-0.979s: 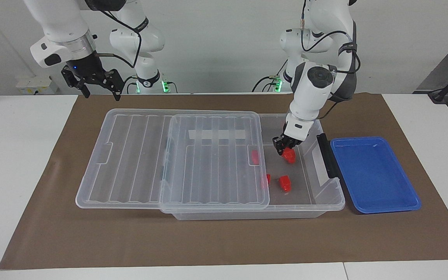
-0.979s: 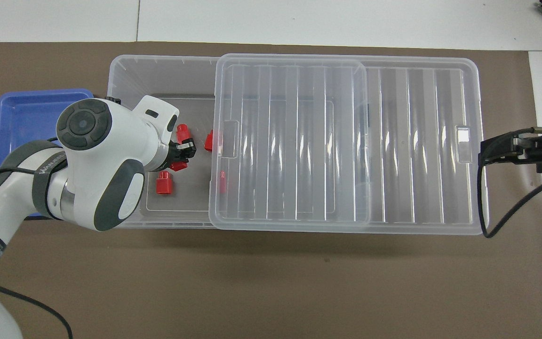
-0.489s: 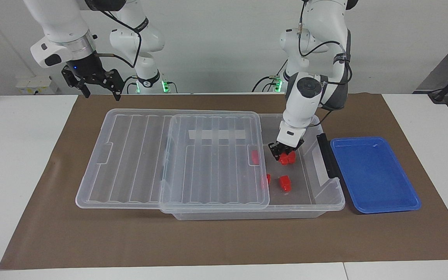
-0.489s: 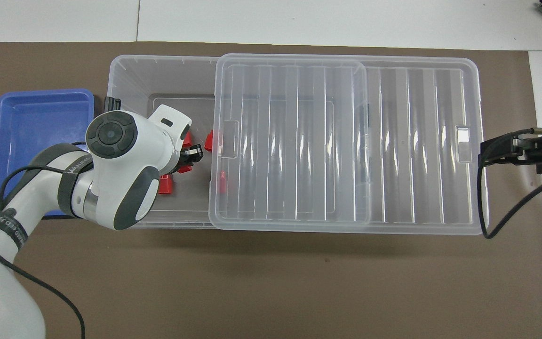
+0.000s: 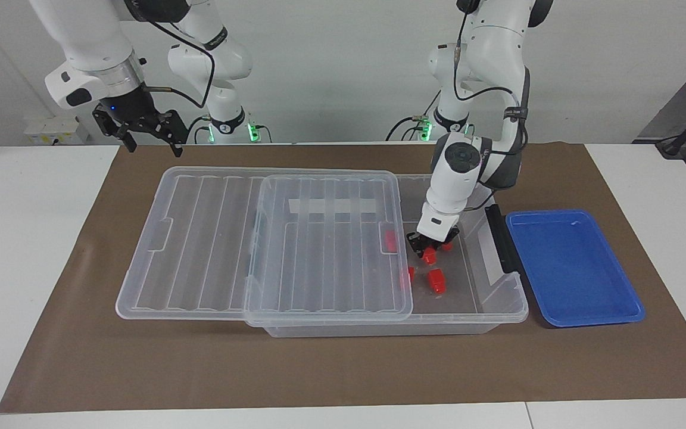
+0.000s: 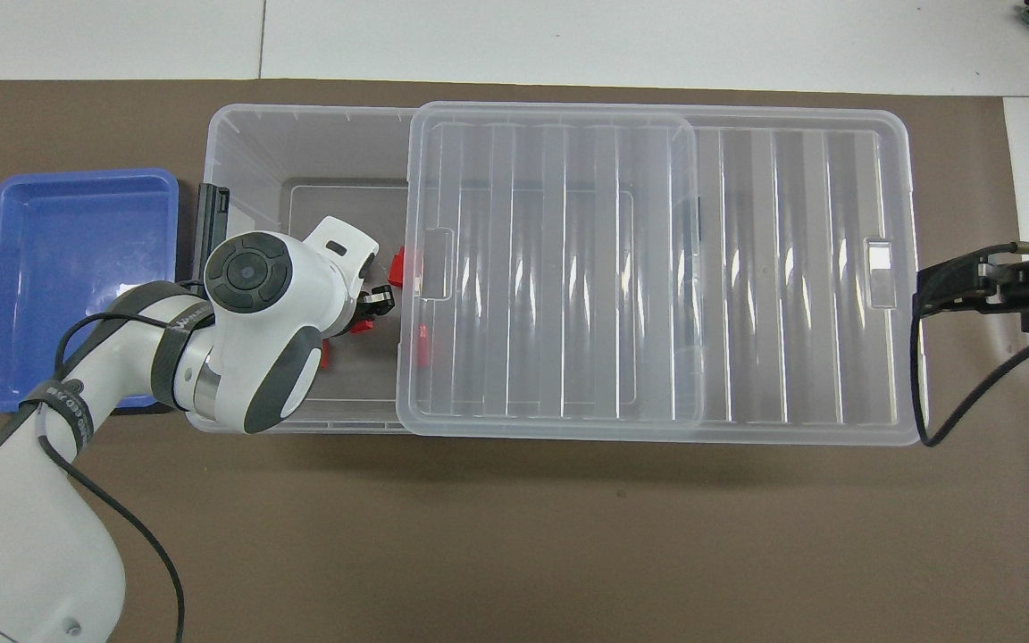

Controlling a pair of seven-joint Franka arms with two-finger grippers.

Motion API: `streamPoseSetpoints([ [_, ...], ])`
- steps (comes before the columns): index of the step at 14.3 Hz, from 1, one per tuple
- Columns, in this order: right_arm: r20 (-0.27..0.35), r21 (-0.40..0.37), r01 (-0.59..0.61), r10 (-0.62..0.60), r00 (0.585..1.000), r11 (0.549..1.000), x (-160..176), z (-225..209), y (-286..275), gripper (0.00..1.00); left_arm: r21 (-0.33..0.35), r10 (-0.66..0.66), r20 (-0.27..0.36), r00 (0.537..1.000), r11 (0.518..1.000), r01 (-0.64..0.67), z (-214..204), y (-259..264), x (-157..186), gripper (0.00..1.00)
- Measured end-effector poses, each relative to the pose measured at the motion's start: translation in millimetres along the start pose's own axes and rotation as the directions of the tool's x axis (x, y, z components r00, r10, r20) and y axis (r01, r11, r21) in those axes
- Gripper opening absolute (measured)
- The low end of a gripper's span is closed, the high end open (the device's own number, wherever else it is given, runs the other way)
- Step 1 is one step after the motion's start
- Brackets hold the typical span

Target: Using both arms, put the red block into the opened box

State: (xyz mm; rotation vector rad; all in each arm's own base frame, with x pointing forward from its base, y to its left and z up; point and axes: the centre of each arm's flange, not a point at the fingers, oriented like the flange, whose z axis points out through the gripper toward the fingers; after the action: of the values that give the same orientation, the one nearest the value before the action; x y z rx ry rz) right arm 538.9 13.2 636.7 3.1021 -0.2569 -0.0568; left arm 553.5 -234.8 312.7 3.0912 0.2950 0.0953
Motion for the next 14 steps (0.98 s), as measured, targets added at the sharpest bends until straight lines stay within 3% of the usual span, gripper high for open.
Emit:
streamPoseSetpoints([
  [6,-0.055,0.012,-0.021,0.021,0.998,1.0,16.8,20.8,9.7,0.97,0.022,0.027,-0.006,1.0,0.999,-0.027,5.6,-1.5,-4.4,0.34],
  [10,-0.098,0.022,-0.054,0.056,0.994,0.998,29.3,39.8,27.6,0.51,0.023,0.029,-0.007,1.0,0.999,-0.029,5.7,-1.3,-4.6,0.35],
  [11,-0.112,0.024,-0.054,0.057,0.992,0.998,32.6,45.7,31.8,0.41,0.024,0.029,-0.006,1.0,0.999,-0.029,6.1,-1.5,-4.9,0.39],
  [14,-0.142,0.026,-0.039,0.042,0.989,0.999,46.8,67.7,47.7,0.1,0.026,0.03,-0.002,1.0,0.999,-0.03,8.1,-2.2,-6.3,0.72],
])
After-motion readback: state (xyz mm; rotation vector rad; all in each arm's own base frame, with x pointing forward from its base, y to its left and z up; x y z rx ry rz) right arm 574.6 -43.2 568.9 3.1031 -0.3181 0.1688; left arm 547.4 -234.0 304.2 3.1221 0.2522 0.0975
